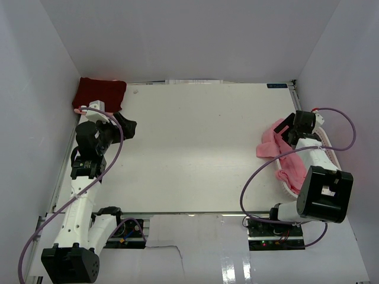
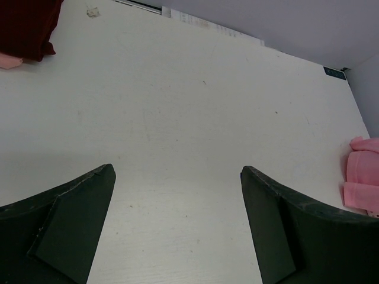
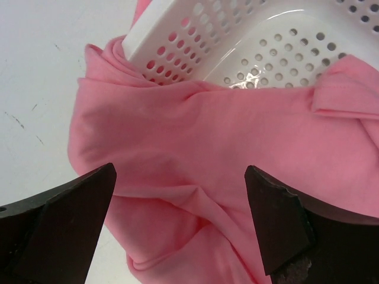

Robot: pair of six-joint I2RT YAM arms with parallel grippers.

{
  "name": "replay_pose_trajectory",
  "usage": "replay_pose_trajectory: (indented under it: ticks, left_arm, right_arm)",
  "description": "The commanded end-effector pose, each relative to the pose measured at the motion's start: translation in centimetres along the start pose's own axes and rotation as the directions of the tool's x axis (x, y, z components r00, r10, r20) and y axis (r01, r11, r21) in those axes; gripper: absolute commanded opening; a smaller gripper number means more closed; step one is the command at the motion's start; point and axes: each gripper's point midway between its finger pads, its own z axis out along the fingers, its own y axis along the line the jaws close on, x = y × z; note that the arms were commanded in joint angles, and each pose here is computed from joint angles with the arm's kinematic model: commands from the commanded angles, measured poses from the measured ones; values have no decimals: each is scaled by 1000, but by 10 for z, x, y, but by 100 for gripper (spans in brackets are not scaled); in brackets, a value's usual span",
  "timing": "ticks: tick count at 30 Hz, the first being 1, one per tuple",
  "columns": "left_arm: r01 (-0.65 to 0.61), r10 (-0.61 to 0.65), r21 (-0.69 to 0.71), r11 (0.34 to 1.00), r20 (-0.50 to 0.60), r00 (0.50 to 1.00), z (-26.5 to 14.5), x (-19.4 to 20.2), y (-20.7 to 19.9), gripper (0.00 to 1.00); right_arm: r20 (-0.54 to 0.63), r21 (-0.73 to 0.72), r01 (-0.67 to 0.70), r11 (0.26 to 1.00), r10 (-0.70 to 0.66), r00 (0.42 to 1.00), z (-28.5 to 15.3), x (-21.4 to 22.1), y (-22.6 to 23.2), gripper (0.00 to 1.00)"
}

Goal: Fold and stack the t-shirts

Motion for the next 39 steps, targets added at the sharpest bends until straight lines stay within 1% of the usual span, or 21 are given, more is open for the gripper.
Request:
replay_pose_trajectory:
  ticks: [1,2,6,9,11,18,19,21,22,26,27,28,30,33,35,36,37,39]
  left_arm:
    - [-14,13,32,999,20,1000,-2,-8,-8,98]
    - [-13,12,34,999,14,1000,-1,-7,-8,98]
    - [-13,13,38,999,8,1000,0,-6,-8,98]
    - [-13,12,38,999,5,1000,1,-5,-8,98]
    - [-13,12,40,999,4,1000,1,-5,-8,98]
    - [-12,13,44,999,-3,1000,3,-3,-8,98]
    - [-12,13,45,999,-4,1000,3,-3,-8,98]
    - [-14,14,46,999,-4,1000,3,-3,-8,98]
    - [-16,16,47,999,-4,1000,3,-3,-8,98]
    - [-14,14,49,999,-11,1000,4,-1,-8,98]
    - [-13,14,49,999,-11,1000,5,-1,-8,98]
    - [-14,14,50,999,-12,1000,5,-1,-8,98]
    - [-11,12,51,999,-15,1000,5,0,-8,98]
    - [-14,14,53,998,-13,1000,5,-1,-9,98]
    - [-13,14,55,998,-17,1000,5,0,-9,98]
    - [-13,14,55,998,-17,1000,5,0,-9,98]
    - [-11,12,54,998,-18,1000,6,1,-8,98]
    - [-11,12,58,998,-18,1000,6,0,-9,98]
  right_arm:
    - [64,-76,-27,997,32,997,6,-20,20,95]
    - [62,-88,-28,996,34,997,9,-19,23,93]
    - [52,-89,-30,996,34,998,17,-17,24,91]
    - [50,-102,-21,995,26,998,23,-15,25,85]
    - [59,-125,-10,992,18,998,28,-17,30,78]
    - [87,-167,12,986,2,996,38,-16,34,66]
    - [102,-174,17,985,1,995,40,-19,35,62]
    - [108,-164,28,986,-11,994,42,-15,31,57]
    - [132,-178,28,984,-4,991,42,-19,33,51]
    - [130,-192,21,981,4,992,46,-13,31,44]
    - [122,-191,21,981,2,993,50,-10,30,40]
    - [120,-193,19,981,5,993,51,-9,29,31]
    - [136,-216,20,976,10,991,53,-11,32,26]
    - [153,-230,23,973,13,988,54,-11,33,27]
    - [152,-243,27,970,11,988,55,-10,35,39]
    - [143,-247,26,969,10,990,56,-8,35,48]
    - [141,-253,25,967,11,990,56,-8,37,61]
    - [139,-261,23,965,14,990,53,-6,37,69]
